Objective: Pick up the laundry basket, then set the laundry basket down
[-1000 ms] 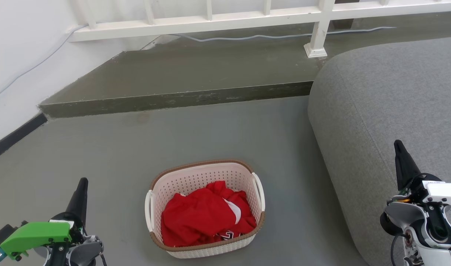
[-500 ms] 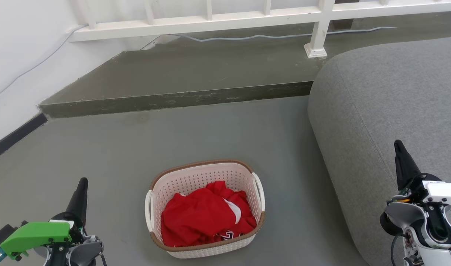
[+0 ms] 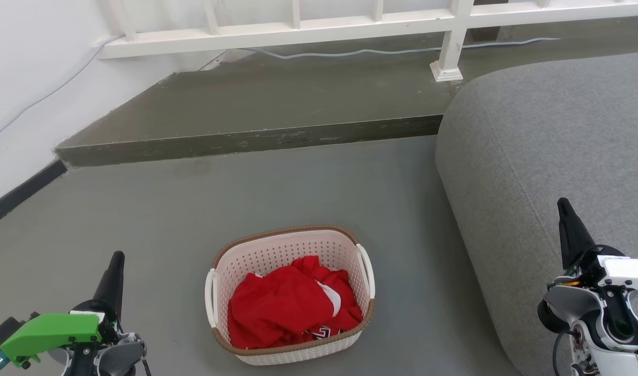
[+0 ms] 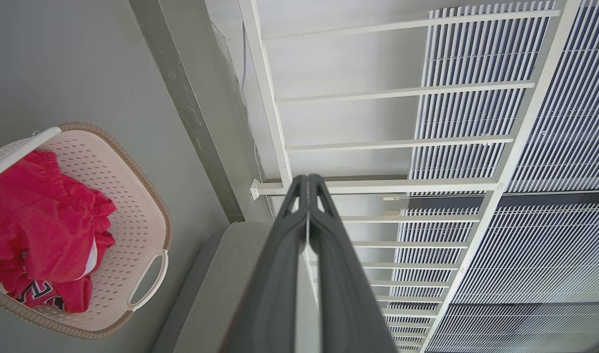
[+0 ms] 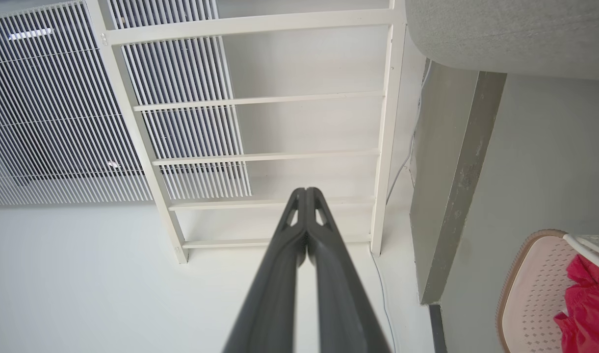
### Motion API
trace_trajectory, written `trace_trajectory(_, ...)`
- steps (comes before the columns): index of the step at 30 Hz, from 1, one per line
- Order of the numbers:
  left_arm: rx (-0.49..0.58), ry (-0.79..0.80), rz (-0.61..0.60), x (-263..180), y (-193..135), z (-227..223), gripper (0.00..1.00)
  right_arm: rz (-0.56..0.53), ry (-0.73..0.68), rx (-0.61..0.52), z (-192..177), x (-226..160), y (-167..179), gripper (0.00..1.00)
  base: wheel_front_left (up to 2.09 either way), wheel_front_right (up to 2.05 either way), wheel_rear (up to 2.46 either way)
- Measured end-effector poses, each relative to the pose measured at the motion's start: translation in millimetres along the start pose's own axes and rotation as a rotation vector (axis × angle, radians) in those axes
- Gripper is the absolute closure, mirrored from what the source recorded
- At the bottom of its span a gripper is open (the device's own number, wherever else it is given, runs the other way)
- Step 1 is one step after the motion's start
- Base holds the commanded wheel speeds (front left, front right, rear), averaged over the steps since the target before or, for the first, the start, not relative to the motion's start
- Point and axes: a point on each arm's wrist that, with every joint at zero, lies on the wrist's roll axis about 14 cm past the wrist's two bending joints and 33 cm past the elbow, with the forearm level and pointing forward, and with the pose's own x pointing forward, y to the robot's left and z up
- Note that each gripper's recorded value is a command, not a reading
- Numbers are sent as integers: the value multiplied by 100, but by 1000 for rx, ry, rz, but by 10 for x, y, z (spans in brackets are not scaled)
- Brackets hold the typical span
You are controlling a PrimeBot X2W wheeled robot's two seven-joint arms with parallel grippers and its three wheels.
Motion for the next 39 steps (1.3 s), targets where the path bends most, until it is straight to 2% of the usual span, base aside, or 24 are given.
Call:
trace_trajectory(5,0,0,1,-1,3,-1,100,-1,0,1,-3,-1,-4,100,0,0,0)
trace_trajectory(6,-3,0,13,-12,43,-6,0,-14,0,5,-8,-8,-42,0,0,0,0)
trace_trajectory(11,-25,2,77,-108,266,-61,0,-86,3,25,-65,-122,-292,0,0,0,0)
trace_trajectory(30,-20,-25,36,-71,133,-69,0,-43,42,-22,-270,-72,-150,0,0,0,0)
trace_trajectory(36,14,-26,14,-54,58,-87,0,-27,54,-63,-351,-49,-99,0,0,0,0)
trace_trajectory(39,64,-25,8,-48,35,-85,0,-18,64,-95,-394,-38,-74,0,0,0,0)
